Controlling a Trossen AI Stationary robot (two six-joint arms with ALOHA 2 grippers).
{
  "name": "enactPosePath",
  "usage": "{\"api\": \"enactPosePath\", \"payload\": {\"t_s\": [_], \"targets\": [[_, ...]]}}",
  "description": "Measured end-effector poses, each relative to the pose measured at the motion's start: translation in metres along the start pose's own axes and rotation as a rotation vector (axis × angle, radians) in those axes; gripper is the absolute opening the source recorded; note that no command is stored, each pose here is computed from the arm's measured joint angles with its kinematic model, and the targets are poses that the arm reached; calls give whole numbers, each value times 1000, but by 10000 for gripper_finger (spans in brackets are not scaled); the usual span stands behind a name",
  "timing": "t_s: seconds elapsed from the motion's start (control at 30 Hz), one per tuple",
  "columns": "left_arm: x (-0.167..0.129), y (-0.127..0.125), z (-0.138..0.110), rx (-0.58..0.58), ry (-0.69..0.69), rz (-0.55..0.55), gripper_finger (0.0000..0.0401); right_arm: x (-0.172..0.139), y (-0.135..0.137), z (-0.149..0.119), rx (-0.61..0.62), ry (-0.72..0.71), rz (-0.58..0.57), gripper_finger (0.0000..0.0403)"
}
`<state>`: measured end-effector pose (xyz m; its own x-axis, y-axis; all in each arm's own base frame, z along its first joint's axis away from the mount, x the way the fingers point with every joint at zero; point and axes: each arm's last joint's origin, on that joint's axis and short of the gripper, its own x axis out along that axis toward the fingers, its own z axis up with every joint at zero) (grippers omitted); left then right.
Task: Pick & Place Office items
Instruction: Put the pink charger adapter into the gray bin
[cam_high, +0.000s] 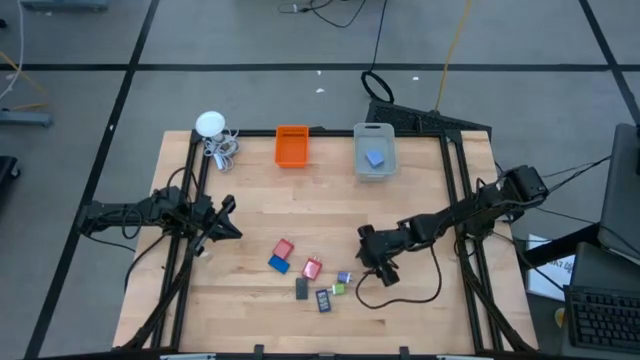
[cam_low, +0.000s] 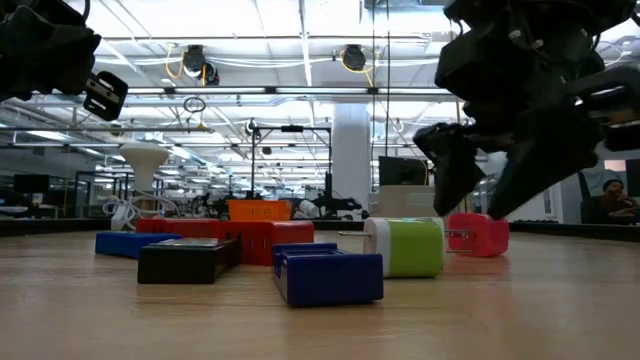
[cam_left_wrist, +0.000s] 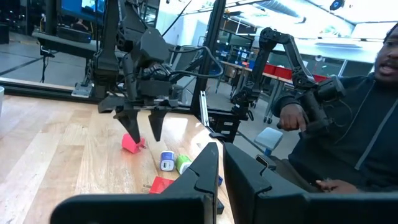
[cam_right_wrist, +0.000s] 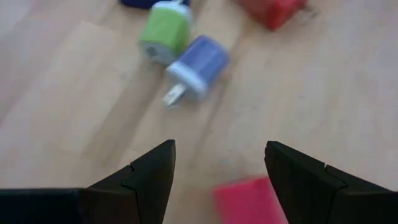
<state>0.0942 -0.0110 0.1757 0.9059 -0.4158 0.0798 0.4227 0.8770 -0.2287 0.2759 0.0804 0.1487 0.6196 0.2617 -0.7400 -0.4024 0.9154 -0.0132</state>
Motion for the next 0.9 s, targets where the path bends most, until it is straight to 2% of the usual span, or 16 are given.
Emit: {"api": "enactPosePath", "payload": {"t_s": [0.2,0.27,0.43,0.57,0.9], "targets": [[0,0,0,0,0,0,24,-5,2,1,-135,20,-109,244],[0,0,0,0,0,0,24,-11,3,5,-145,8,-147,253],[0,0,0,0,0,0,24,-29,4,12,-64,-5,-194,282],[0,0,0,0,0,0,24,-35,5,9,-57,38,-188,297],[0,0,0,0,0,0,24,-25,5,1,-56,104,-179,289]]}}
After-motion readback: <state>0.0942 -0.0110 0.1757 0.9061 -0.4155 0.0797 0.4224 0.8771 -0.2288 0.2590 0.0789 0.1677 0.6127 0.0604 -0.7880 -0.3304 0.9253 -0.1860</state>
